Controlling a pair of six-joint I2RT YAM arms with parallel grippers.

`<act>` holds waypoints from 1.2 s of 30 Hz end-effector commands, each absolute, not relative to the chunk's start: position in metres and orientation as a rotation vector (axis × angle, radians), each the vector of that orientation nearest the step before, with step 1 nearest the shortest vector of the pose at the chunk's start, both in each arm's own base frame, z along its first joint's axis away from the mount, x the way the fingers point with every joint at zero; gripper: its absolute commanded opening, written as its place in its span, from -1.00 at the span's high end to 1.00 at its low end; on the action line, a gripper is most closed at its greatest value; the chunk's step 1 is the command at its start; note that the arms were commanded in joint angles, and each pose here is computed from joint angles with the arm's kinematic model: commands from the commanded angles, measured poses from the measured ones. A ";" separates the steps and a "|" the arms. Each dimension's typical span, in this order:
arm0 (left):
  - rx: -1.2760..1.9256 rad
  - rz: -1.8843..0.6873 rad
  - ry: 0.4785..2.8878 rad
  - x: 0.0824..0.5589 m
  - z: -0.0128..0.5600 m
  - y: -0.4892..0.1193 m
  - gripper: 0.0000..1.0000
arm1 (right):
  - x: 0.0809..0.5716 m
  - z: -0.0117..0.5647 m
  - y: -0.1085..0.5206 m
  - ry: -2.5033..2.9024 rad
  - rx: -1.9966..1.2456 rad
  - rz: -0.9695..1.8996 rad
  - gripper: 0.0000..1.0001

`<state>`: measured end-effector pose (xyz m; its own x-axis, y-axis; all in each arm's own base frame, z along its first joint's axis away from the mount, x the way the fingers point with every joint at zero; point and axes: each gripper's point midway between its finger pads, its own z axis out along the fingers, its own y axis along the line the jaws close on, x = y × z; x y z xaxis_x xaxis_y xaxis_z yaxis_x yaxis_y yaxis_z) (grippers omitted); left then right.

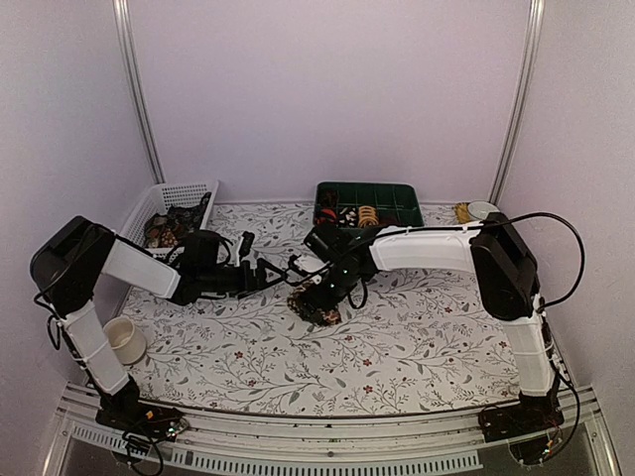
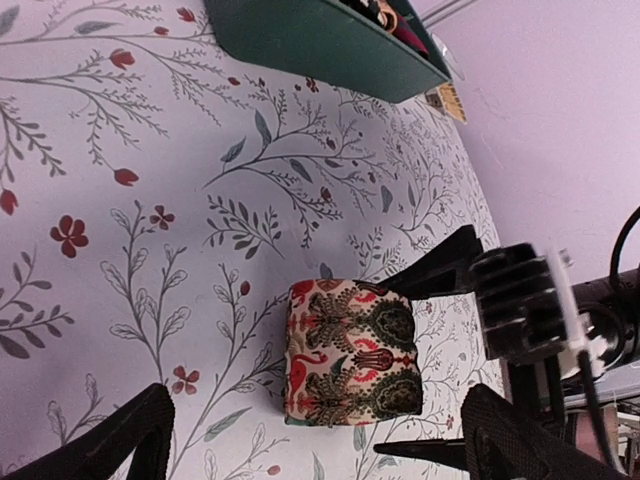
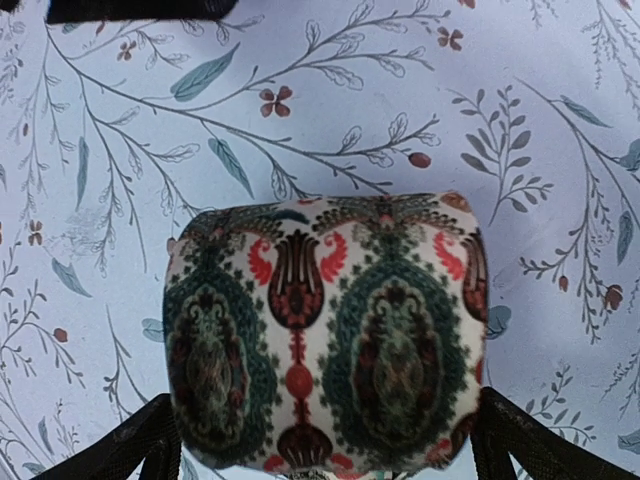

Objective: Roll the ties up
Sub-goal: Adjust the tie at the center of the board.

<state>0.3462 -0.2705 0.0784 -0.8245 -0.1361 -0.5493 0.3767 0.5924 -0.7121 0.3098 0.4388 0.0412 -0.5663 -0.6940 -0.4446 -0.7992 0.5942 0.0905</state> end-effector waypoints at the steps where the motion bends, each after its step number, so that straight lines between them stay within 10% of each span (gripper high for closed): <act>1: 0.262 -1.292 2.220 0.341 0.082 -0.291 -1.00 | 0.321 0.163 0.442 2.225 -1.067 0.629 -1.00; 36: 0.256 -1.266 2.339 0.325 0.036 -0.302 -0.31 | 0.329 0.077 0.462 2.405 -1.045 0.911 -0.95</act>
